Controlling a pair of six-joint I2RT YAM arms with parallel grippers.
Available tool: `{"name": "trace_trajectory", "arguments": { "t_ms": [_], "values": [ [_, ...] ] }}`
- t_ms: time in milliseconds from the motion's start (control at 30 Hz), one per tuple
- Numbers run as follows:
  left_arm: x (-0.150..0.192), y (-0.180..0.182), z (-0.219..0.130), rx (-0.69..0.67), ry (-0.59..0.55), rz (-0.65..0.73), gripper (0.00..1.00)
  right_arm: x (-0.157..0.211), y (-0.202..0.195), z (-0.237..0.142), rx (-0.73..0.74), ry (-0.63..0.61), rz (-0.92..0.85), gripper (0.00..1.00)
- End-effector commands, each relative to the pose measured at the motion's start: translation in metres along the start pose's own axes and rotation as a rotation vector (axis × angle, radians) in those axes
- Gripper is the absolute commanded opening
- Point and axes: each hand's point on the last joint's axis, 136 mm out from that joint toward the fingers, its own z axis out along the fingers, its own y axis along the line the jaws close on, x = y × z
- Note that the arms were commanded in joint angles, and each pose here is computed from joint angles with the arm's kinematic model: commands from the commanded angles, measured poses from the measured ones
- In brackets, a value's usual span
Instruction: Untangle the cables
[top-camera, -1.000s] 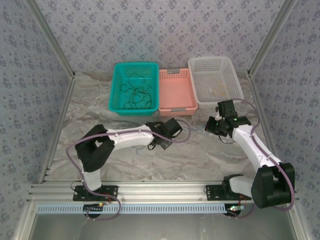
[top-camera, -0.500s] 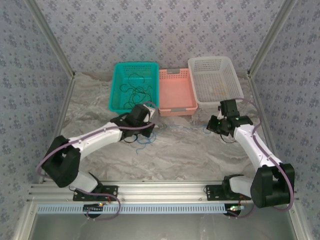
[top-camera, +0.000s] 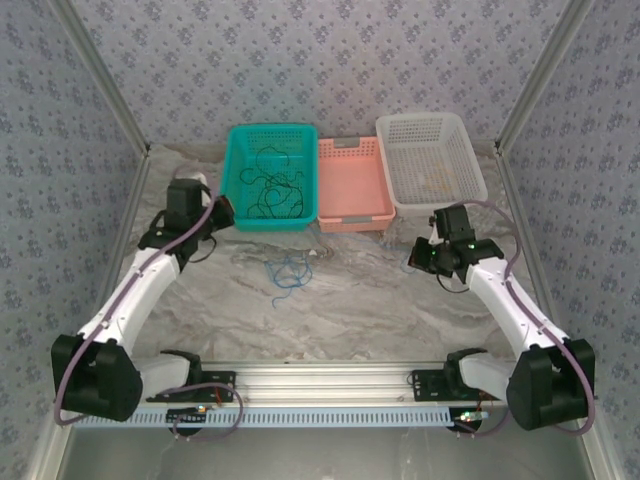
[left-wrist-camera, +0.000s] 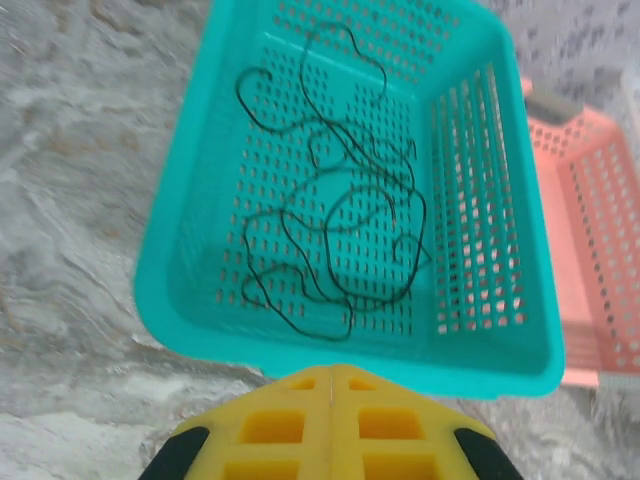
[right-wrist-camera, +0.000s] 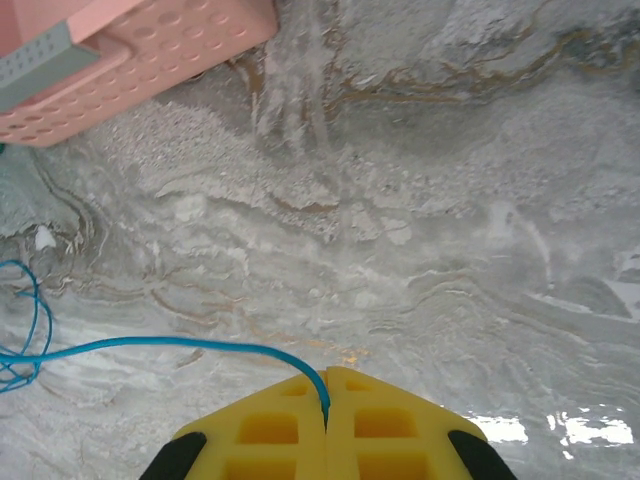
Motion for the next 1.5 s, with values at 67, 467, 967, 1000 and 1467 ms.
{"name": "trace_trajectory", "arguments": {
  "t_ms": [67, 467, 967, 1000, 1467],
  "values": [
    [-0.042, -0.014, -0.02, 0.059, -0.066, -0.036, 0.0, 0.014, 0.008, 0.0, 0.006, 0.03, -0.031, 0.0],
    [-0.136, -0.062, -0.022, 0.2, -0.174, -0.072, 0.0, 0.086, 0.067, 0.008, -0.141, 0.168, -0.312, 0.0],
    [-0.182, -0.182, 0.027, 0.392, -0.117, 0.024, 0.0, 0.197, 0.171, -0.021, -0.478, 0.251, -0.882, 0.0],
    [-0.18, -0.191, 0.032, 0.396, -0.108, 0.042, 0.0, 0.198, 0.174, -0.025, -0.491, 0.246, -0.89, 0.0],
    [-0.14, -0.289, 0.107, 0.455, -0.077, 0.162, 0.0, 0.065, 0.177, -0.045, -0.431, 0.037, -0.59, 0.0]
  ]
}}
